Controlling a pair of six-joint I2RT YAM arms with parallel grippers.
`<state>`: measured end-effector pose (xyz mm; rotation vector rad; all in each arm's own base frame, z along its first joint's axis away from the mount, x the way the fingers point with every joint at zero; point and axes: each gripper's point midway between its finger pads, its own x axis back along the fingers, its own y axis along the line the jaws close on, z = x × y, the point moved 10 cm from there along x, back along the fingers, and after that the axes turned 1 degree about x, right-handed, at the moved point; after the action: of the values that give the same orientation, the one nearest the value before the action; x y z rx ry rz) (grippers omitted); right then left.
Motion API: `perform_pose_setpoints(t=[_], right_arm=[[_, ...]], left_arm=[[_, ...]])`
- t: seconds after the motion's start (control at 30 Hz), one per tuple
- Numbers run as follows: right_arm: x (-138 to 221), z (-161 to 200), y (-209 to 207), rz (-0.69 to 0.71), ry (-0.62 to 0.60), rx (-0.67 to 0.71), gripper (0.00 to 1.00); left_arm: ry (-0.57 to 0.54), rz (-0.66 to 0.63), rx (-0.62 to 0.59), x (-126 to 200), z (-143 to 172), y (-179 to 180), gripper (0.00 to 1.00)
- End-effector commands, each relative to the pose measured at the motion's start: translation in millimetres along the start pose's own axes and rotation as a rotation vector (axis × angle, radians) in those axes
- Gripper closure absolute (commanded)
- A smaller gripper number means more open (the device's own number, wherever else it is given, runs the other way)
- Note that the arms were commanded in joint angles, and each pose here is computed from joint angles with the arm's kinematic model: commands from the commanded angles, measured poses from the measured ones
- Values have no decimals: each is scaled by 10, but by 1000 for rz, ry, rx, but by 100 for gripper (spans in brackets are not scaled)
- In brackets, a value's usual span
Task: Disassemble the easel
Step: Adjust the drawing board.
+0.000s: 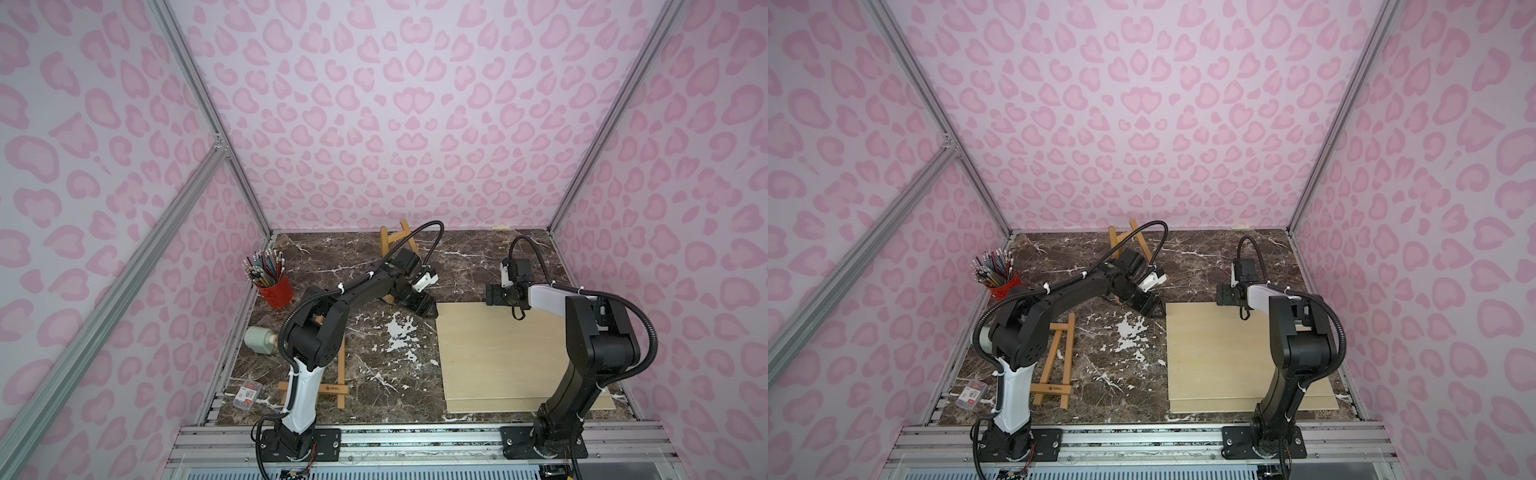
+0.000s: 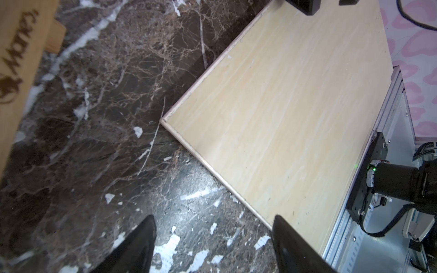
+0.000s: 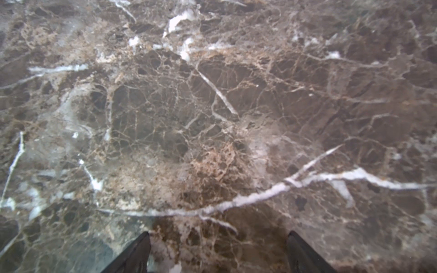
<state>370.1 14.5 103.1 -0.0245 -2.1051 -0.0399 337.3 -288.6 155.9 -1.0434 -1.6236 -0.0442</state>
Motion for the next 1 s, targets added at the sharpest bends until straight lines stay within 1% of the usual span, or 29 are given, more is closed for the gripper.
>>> perform_pose_setpoints(t=[0.0, 0.23, 0.4, 0.57, 0.7, 0.8, 0.9, 0.97], right_arm=[[-9, 293, -2, 0, 155, -25, 10], [67, 404, 20, -11, 137, -13, 10], [95, 463, 18, 15, 131, -3, 10], [195, 373, 94, 24, 72, 17, 6], [309, 250, 230, 21, 12, 38, 4], [419, 175, 381, 16, -25, 64, 2], [526, 152, 576, -19, -52, 95, 2], [612, 140, 740, -74, -85, 113, 2]], left_arm=[[-23, -1, -18, 50, -20, -25, 21], [-27, -4, -18, 69, 6, -33, 21], [-31, -5, -18, 92, 29, -43, 21], [-36, -6, -14, 113, 73, -49, 21], [-45, -16, -7, 139, 154, -59, 21], [-53, -32, 16, 158, 281, -36, 21], [-83, -40, 45, 238, 372, -7, 21], [-101, -51, 66, 303, 436, 19, 21]])
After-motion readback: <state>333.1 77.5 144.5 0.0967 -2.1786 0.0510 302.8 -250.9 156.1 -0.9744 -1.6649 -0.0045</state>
